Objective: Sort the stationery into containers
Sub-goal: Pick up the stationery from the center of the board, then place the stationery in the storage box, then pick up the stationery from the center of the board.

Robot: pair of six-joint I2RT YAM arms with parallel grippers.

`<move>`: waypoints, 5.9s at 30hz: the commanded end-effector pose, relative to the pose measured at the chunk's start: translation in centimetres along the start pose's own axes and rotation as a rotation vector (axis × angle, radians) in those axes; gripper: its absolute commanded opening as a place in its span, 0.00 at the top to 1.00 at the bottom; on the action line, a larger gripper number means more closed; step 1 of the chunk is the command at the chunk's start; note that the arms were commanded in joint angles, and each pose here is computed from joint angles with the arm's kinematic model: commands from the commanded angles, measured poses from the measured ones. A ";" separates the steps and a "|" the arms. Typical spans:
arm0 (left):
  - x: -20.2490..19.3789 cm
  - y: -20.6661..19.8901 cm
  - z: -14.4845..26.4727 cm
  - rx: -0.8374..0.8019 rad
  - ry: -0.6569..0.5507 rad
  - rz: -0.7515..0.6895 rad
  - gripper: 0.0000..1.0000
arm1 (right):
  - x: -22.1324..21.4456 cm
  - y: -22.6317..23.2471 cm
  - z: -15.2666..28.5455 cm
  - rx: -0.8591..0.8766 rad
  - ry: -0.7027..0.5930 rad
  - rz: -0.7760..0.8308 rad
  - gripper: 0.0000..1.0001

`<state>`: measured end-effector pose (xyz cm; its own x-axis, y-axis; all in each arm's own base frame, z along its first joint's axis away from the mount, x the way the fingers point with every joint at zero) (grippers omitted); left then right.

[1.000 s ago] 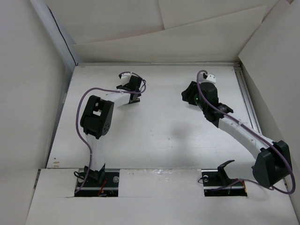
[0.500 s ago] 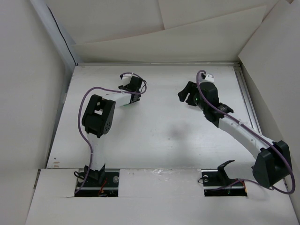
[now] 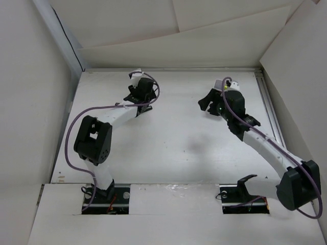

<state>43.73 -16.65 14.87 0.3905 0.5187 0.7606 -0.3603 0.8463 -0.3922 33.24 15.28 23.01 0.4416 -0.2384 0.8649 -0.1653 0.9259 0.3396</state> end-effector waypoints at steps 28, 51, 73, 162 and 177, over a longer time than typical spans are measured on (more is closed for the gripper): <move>-11.8 -30.2 12.6 -1.050 0.245 -0.186 0.72 | 12.8 -0.8 14.5 -0.050 -0.428 -0.047 0.18; -14.4 -33.6 8.7 -0.947 0.105 -0.213 0.65 | 12.3 -1.2 14.9 -0.030 -0.434 -0.006 0.18; -15.3 -33.2 6.9 -0.893 0.069 -0.201 0.48 | 11.9 -1.0 14.3 0.014 -0.418 0.013 0.18; -4.0 -0.6 -9.5 0.167 0.076 0.214 0.47 | 7.0 0.3 9.5 0.163 -0.233 0.049 0.35; -4.6 1.7 -8.9 0.273 0.105 0.096 0.62 | 7.1 0.5 9.9 0.175 -0.241 0.051 0.35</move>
<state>49.45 -17.51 6.17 0.4083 0.6452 0.6458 -0.5922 0.7256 -0.3505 27.77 10.98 31.11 0.2823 -0.2690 0.9209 -0.3028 0.8858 0.3516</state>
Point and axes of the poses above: each gripper's point midway between its finger pads, its own z axis back along the fingers, its own y axis along the line the jaws close on, x = y × z, the point moved 4 cm from there along z, back along the fingers, and after that the axes turned 11 degrees about z, right-handed, at the moved point
